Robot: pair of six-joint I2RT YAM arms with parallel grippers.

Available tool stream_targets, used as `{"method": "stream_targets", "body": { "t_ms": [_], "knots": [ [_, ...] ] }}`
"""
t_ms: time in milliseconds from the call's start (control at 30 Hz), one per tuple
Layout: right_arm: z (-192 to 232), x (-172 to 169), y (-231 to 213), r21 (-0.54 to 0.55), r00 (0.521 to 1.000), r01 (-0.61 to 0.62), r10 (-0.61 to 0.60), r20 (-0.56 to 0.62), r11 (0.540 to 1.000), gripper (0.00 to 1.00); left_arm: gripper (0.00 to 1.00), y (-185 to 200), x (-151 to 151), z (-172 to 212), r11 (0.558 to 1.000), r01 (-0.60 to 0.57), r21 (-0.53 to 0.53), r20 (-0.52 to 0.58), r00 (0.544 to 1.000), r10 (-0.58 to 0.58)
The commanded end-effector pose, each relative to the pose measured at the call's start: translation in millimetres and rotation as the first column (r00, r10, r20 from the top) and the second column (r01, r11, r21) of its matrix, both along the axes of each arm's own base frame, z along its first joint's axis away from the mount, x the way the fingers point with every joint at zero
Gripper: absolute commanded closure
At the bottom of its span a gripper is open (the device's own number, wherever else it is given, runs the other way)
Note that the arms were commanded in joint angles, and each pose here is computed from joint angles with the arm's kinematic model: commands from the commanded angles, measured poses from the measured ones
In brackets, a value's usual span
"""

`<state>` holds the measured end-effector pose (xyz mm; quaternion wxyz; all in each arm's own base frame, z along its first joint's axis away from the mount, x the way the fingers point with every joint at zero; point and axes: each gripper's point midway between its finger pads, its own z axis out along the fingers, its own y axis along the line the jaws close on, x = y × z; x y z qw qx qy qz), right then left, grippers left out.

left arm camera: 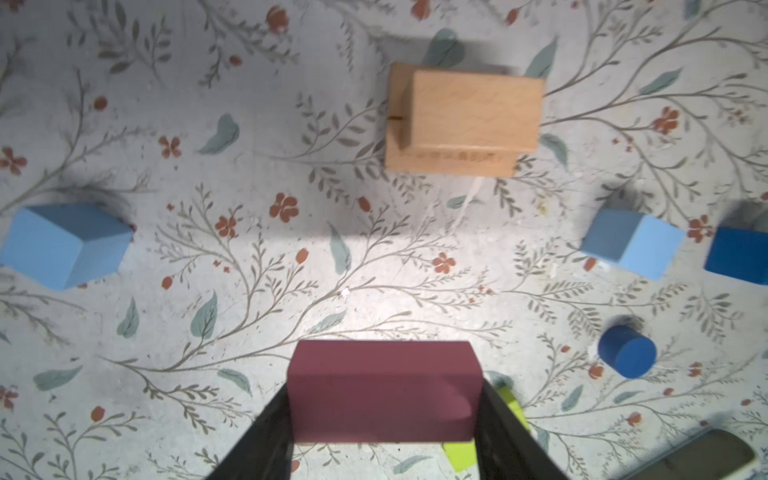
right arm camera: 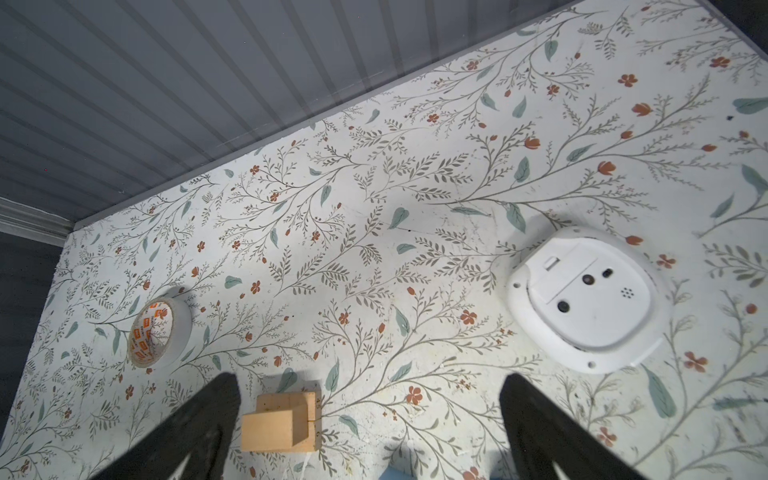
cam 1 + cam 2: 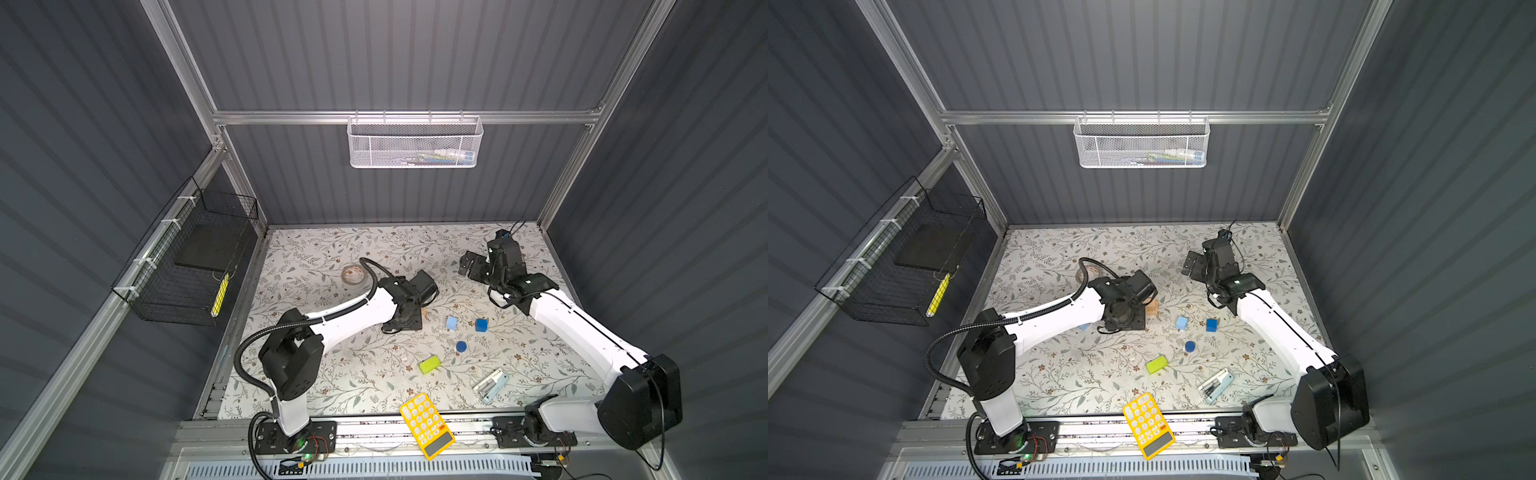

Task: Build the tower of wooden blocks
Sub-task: 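Carry the pink block with the left gripper above the notched block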

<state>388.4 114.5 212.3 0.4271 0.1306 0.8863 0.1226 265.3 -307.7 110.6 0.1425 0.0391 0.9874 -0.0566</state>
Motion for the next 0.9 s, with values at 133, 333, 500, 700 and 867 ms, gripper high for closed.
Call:
{"method": "stream_targets", "body": {
  "t_ms": [133, 333, 500, 700, 867],
  "knots": [
    [3, -11, -23, -0.002, 0.999, 0.032, -0.032, 0.012, 0.999, 0.01, 0.57, -5, 29, 4, 0.990, 0.122, 0.073, -0.025, 0.992, -0.120],
    [8, -23, -47, -0.011, 0.997, 0.079, -0.078, 0.029, 0.997, 0.01, 0.57, -16, 53, -1, 0.989, 0.141, 0.047, -0.034, 0.990, -0.139],
    [7, -29, -62, -0.008, 0.993, 0.113, -0.113, 0.026, 0.994, 0.01, 0.57, -28, 64, -8, 0.988, 0.150, 0.020, -0.047, 0.988, -0.149],
    [3, -31, -66, 0.008, 0.993, 0.121, -0.121, 0.016, 0.993, 0.01, 0.56, -34, 68, -18, 0.990, 0.140, 0.029, -0.076, 0.988, -0.137],
    [1, -30, -69, 0.012, 0.992, 0.127, -0.127, 0.009, 0.992, 0.01, 0.56, -35, 73, -25, 0.994, 0.104, 0.032, -0.070, 0.992, -0.101]
  ]
}}
